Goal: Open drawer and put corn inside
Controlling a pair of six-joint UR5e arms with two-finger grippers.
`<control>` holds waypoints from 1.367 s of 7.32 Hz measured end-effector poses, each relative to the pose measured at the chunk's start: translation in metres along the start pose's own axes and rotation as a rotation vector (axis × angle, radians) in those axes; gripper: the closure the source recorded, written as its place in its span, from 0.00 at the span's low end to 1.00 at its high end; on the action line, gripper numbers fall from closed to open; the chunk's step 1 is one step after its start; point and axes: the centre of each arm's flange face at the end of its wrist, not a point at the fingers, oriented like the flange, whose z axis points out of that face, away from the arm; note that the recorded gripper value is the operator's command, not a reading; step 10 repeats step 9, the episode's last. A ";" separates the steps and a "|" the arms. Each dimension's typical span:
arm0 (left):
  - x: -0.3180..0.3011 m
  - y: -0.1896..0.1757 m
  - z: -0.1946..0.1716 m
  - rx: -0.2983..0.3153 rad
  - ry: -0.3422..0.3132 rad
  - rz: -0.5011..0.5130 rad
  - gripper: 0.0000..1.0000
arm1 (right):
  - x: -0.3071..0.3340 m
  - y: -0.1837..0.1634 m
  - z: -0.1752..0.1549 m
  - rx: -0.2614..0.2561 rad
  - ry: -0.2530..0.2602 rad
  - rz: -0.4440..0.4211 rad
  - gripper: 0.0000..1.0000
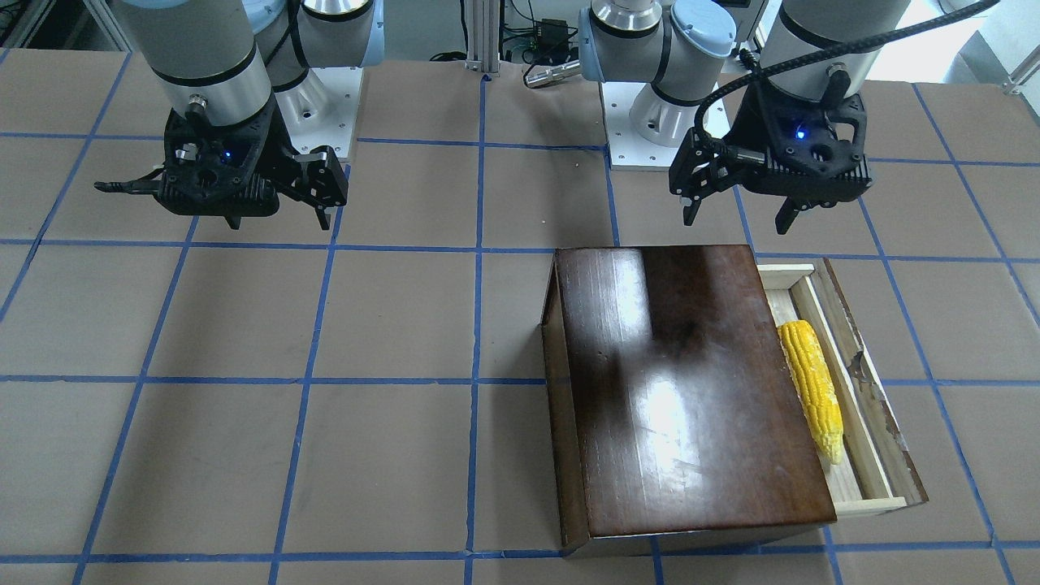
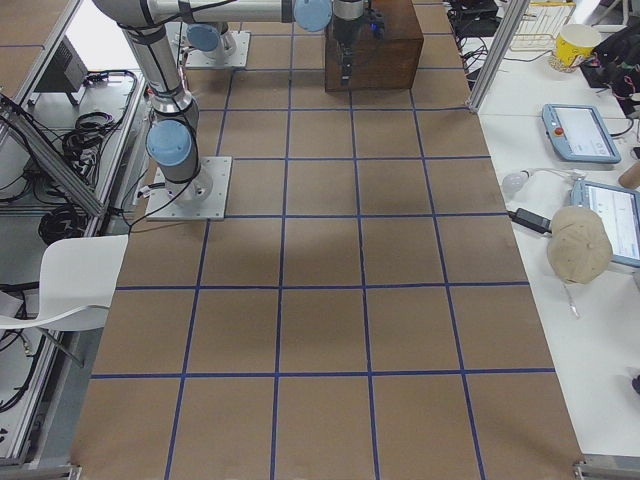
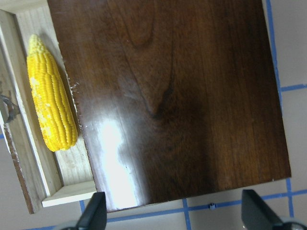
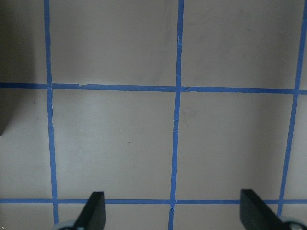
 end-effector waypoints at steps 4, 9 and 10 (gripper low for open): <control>-0.008 -0.005 -0.020 -0.018 0.000 -0.048 0.00 | 0.000 0.000 0.000 0.000 0.000 0.000 0.00; -0.014 -0.008 -0.023 -0.053 0.009 -0.131 0.00 | 0.000 0.000 0.000 0.000 0.000 0.000 0.00; -0.014 -0.008 -0.023 -0.053 0.009 -0.131 0.00 | 0.000 0.000 0.000 0.000 0.000 0.000 0.00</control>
